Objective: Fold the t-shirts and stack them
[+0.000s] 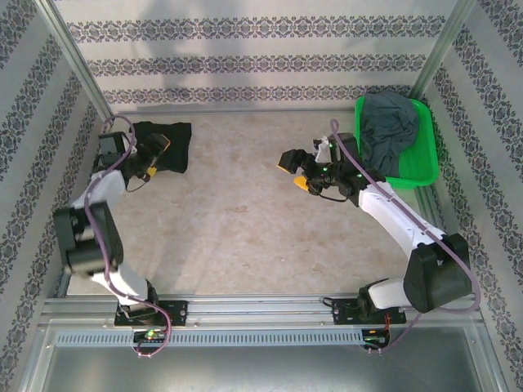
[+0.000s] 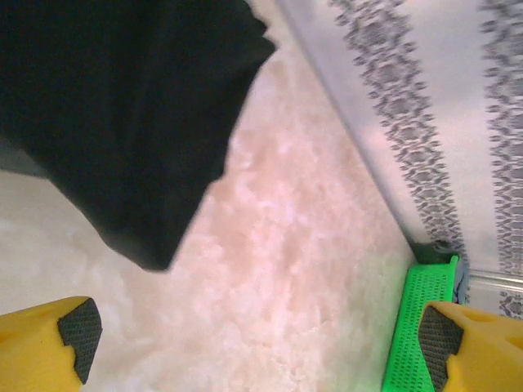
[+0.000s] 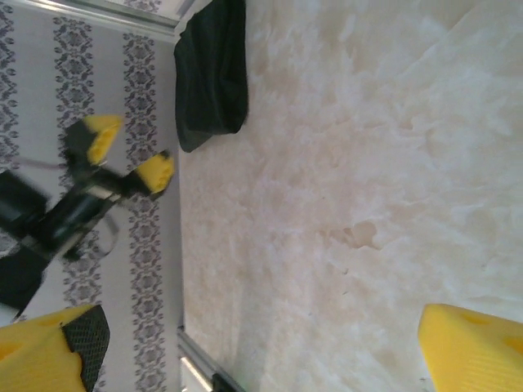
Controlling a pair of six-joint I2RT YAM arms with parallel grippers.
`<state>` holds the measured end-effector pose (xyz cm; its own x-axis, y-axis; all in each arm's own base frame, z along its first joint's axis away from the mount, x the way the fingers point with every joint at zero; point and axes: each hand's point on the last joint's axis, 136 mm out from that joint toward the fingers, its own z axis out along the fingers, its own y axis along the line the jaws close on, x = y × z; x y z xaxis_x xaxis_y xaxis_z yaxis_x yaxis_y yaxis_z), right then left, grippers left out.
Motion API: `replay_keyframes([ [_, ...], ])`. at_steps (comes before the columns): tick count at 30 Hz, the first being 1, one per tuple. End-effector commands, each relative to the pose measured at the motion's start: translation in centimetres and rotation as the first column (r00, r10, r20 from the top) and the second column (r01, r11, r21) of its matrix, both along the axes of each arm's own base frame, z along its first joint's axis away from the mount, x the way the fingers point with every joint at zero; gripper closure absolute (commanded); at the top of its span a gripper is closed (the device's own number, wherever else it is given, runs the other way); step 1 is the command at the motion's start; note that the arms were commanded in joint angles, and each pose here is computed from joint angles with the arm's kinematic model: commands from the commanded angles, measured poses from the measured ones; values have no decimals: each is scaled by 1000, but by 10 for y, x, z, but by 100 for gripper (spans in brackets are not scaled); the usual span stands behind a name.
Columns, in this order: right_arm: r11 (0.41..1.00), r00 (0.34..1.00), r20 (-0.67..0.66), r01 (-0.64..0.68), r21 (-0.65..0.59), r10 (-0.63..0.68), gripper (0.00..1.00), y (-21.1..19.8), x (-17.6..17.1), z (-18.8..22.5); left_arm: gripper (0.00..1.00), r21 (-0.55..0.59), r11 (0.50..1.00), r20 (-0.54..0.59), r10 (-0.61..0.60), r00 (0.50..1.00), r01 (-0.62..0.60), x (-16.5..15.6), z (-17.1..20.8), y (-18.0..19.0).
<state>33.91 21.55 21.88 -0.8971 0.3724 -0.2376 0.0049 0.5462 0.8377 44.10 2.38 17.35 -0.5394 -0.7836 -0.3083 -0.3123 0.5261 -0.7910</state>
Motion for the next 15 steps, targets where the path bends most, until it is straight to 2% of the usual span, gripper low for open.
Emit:
replay_keyframes([
  [1, 992, 981, 187, 81, -100, -61, 2, -26, 2, 36, 0, 85, 986, 17, 142, 990, -143, -44, 22, -2],
  [3, 962, 960, 238, 194, -191, -146, 2, -57, 2, 40, 0, 170, 961, 38, 216, 976, -220, -80, 28, -1],
  [4, 928, 942, 265, 273, -255, -205, 2, -78, 2, 39, 0, 234, 935, 41, 264, 964, -266, -100, 28, 4],
  [5, 875, 922, 283, 351, -332, -263, 2, -101, -1, 37, 0, 318, 889, 43, 333, 942, -329, -124, 30, 11],
  [6, 807, 899, 301, 424, -412, -319, 2, -124, -5, 34, 0, 402, 824, 39, 419, 907, -398, -145, 29, 23],
  [7, 703, 865, 318, 501, -505, -388, 2, -153, -11, 29, 0, 497, 743, 33, 500, 865, -448, -169, 27, 37],
  [8, 589, 823, 351, 565, -578, -447, 2, -180, -16, 24, 0, 592, 657, 45, 550, 834, -466, -186, 26, 48],
  [9, 515, 797, 386, 598, -615, -464, 2, -196, -19, 21, 0, 672, 593, 44, 567, 823, -444, -197, 25, 56],
  [10, 460, 783, 448, 618, -637, -431, 2, -207, -16, 16, 0, 742, 544, 30, 557, 830, -392, -201, 21, 62],
  [12, 367, 757, 554, 653, -662, -347, 2, -221, -12, 3, 0, 835, 498, 16, 402, 915, -234, -184, 11, 55],
  [13, 322, 739, 604, 674, -665, -298, 2, -226, -10, -3, 0, 875, 459, 1, 309, 951, -150, -176, 2, 51],
  [15, 273, 735, 646, 677, -684, -206, 2, -229, -6, -20, 0, 903, 418, 10, 208, 978, -99, -164, -10, 44],
])
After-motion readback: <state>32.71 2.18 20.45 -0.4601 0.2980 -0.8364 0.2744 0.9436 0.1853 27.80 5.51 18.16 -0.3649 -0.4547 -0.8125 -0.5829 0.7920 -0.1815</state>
